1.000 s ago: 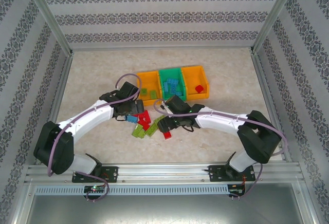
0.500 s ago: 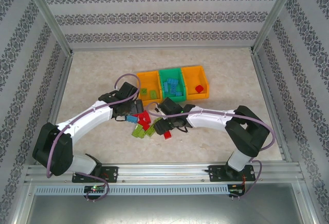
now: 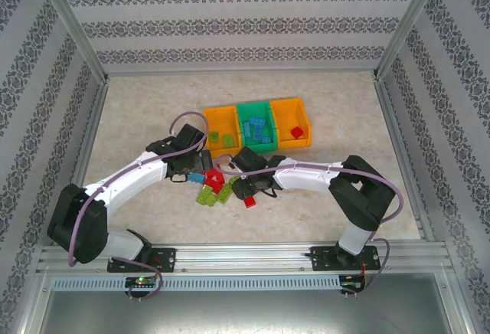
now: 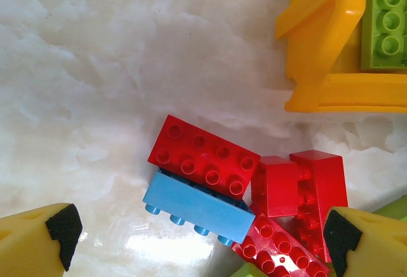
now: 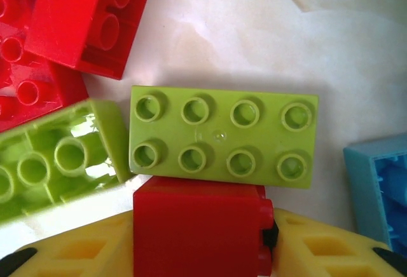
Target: Sort the legos into containers by color
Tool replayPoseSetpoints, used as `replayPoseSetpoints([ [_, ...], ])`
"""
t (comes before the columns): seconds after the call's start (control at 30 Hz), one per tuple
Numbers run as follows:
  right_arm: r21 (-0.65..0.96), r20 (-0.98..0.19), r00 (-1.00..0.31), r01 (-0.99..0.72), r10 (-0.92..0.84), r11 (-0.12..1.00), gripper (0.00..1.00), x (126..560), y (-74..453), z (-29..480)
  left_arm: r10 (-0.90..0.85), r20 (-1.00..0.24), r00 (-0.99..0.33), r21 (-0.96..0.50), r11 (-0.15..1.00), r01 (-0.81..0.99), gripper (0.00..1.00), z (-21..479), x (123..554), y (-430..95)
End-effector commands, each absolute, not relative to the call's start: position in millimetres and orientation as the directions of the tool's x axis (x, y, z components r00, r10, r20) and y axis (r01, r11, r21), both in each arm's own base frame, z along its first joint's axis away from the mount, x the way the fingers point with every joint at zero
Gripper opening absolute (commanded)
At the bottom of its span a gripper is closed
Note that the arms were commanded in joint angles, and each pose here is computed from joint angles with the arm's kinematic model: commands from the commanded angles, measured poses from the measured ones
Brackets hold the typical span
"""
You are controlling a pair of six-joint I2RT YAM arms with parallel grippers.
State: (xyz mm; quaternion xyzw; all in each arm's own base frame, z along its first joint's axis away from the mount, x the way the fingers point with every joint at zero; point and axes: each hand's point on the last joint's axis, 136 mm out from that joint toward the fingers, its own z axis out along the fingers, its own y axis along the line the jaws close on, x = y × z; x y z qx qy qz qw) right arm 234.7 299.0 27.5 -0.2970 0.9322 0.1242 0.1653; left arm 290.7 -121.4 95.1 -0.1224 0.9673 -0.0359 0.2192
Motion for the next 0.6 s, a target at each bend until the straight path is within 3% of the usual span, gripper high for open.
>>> replayPoseSetpoints([
  [0.0,0.098,-0.389,-0.761,-0.594,-0.519,0.798,0.48,233.0,291.0,35.8,-0.273,-0.416,-0.867,-0.104,0.962,-0.253,0.99,96.1,286.0,-111.2],
  [0.27,0.141,-0.469,-0.776,-0.537,-0.422,0.832,0.42,243.3,268.4,71.3,-0.268,-0.411,-0.871,-0.111,0.963,-0.245,0.99,95.5,285.8,-113.1],
  [0.4,0.183,-0.552,-0.782,-0.454,-0.291,0.872,0.42,274.4,241.3,104.0,-0.238,-0.407,-0.882,-0.12,0.971,-0.207,1.0,94.6,285.4,-117.6],
  [0.57,0.202,-0.574,-0.811,-0.275,-0.114,0.94,0.41,331.7,185.3,125.8,-0.139,-0.43,-0.892,-0.137,0.987,-0.087,1.0,99.5,284.5,-136.0],
])
